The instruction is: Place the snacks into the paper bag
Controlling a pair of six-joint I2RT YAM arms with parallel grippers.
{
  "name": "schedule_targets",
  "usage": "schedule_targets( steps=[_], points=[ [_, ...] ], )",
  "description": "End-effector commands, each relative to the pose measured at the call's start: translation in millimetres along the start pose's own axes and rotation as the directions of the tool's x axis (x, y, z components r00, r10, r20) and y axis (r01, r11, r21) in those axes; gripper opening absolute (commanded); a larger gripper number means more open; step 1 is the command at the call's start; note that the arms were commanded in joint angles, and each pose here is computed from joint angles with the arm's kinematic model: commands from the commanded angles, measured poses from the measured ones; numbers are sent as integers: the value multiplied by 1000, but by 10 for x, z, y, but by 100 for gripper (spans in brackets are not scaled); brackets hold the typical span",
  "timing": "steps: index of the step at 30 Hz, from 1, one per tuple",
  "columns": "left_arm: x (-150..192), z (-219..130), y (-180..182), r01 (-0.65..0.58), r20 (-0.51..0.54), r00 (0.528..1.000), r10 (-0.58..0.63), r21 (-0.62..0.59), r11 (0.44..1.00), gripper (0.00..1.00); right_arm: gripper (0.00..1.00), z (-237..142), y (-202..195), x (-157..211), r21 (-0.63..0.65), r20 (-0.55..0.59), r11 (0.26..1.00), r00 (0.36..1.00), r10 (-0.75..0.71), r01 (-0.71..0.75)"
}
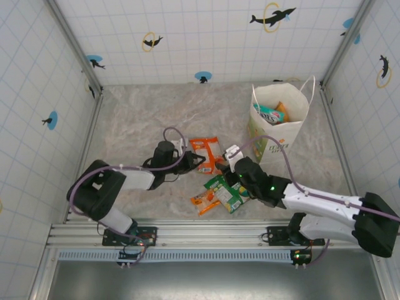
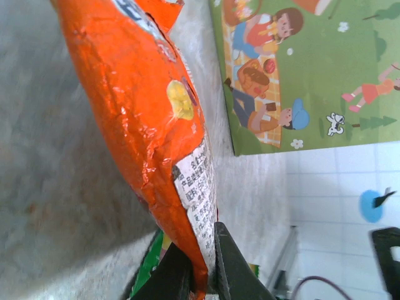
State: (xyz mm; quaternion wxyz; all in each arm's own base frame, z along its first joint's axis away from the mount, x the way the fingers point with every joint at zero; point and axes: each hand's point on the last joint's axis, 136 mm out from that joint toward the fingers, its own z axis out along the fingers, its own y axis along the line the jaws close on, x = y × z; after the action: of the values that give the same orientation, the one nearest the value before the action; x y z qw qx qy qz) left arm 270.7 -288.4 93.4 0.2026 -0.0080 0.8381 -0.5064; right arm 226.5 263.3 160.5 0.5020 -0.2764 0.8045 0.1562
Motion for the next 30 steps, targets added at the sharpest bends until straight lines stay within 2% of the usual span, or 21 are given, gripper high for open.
schedule_targets(
  steps=[1,5,8,14,18,21,24,30],
  points=[
    [-12,-107,8,-235,-62,971,229,-126,964,2,53,-105,-42,-199,-7,97,1000,995,9,-9],
    [-128,-258,-232,-402,-59,916,397,-126,907,0,54,-201,-60,-340,-33,148,999,989,15,-10],
    [-220,-381,-416,-524,-59,851,521,-132,841,0,56,-252,-72,-424,-57,174,998,985,17,-7],
    [-275,-652,-724,-778,-73,627,776,-115,618,0,59,-325,-28,-579,-117,212,993,977,9,16],
    [-297,-860,-1026,-863,2,498,867,-91,496,0,64,-378,26,-683,-172,241,985,970,15,28],
    [-267,-1006,-1289,-902,88,422,902,-52,428,0,67,-435,53,-774,-211,279,977,960,31,30],
    [-231,-1134,-1515,-923,169,376,911,-18,384,0,71,-503,59,-871,-251,325,968,944,53,33],
    [-47,-1284,-1823,-944,266,330,906,108,312,0,73,-672,54,-1122,-313,428,947,901,79,66]
  ],
)
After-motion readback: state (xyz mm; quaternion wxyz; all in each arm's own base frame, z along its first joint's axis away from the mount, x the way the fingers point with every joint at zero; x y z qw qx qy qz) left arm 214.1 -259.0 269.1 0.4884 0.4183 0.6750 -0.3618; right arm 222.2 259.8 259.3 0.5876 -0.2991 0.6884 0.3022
